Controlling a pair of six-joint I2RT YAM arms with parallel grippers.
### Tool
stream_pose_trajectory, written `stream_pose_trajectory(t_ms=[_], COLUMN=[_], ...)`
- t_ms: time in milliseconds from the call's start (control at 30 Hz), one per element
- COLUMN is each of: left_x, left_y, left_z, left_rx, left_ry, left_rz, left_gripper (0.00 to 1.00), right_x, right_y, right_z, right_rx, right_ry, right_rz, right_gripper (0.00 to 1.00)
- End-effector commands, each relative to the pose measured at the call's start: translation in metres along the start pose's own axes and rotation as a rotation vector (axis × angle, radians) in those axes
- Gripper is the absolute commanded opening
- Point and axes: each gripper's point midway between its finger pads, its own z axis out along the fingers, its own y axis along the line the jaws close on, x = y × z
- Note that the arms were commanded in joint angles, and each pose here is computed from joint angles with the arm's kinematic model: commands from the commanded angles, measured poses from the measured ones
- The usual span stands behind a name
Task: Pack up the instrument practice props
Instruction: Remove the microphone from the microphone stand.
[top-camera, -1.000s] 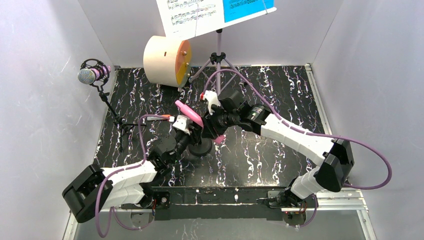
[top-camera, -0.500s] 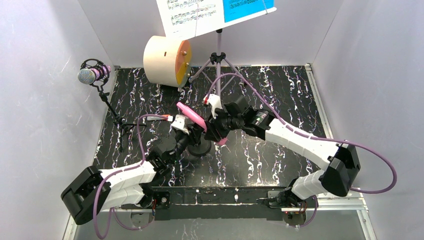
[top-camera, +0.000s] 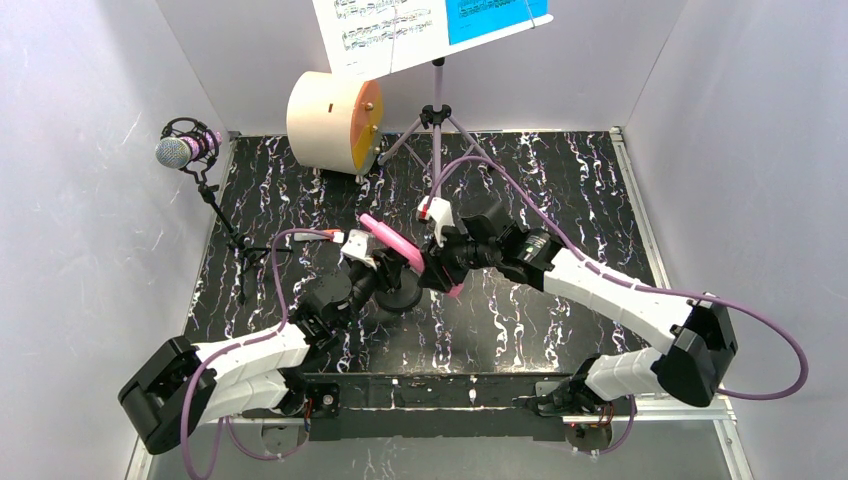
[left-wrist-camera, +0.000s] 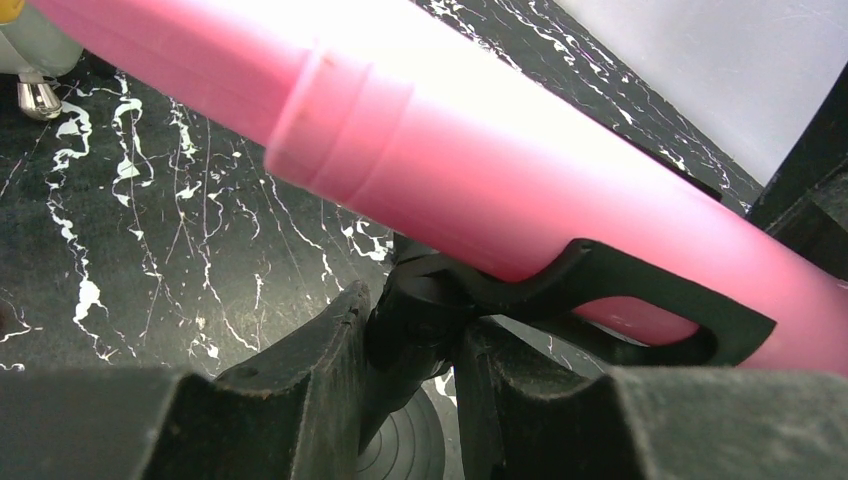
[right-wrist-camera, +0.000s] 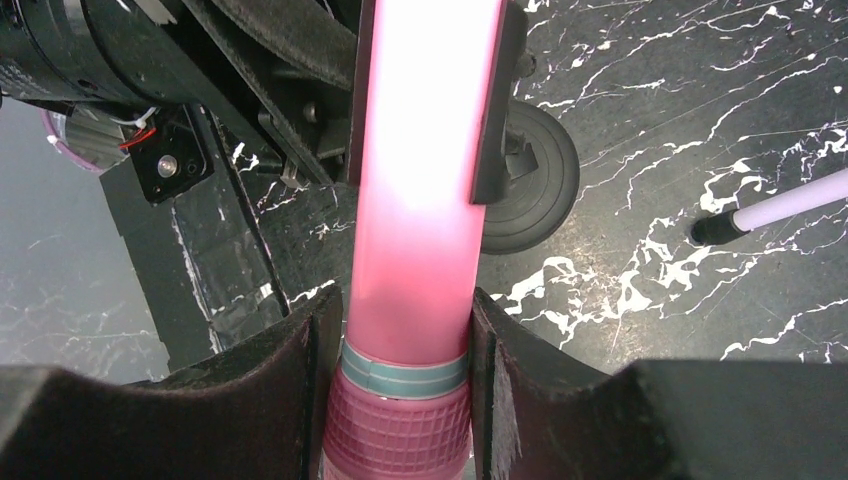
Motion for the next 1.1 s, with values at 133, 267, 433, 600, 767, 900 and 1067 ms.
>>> stream_pose_trajectory(t_ms=[133, 267, 433, 600, 767, 900, 1067], left_x=[0.01, 0.009, 0.01, 0.009, 0.009, 0.009, 0.009], left_y=[0.127, 0.127, 0.127, 0.129, 0.132, 0.135, 0.144], left_z=[-0.032, -0.033, -0.032, -0.034, -0.035, -0.038, -0.043], left_rx=[-0.597, -0.597, -0.597, -0.609, -0.626, -0.649, -0.713], left_ry=[-0.001, -0.004, -0.001, -0.007, -0.008, -0.01, -0.014], left_rz=[0.05, 0.052, 0.057, 0.055, 0.053, 0.053, 0.05], left_gripper=[0.0, 0.0, 0.0, 0.0, 0.0, 0.0, 0.0], right_x=[0.096, 0.1, 0.101, 0.102, 0.108, 0.111, 0.116], right_y=[0.014, 0.013, 0.012, 0.011, 0.008, 0.005, 0.001], right_z=[-0.035, -0.036, -0.037, -0.038, -0.037, -0.037, -0.037], right_rx=[-0.034, -0.035, -0.031, -0.029, -0.028, -0.029, -0.028], right_ry=[0.318, 0.318, 0.309, 0.308, 0.318, 0.323, 0.327], right_rz=[0.141, 0.15, 0.149, 0.145, 0.134, 0.119, 0.085], right_gripper=[0.01, 0.01, 0.01, 0.01, 0.01, 0.01, 0.01])
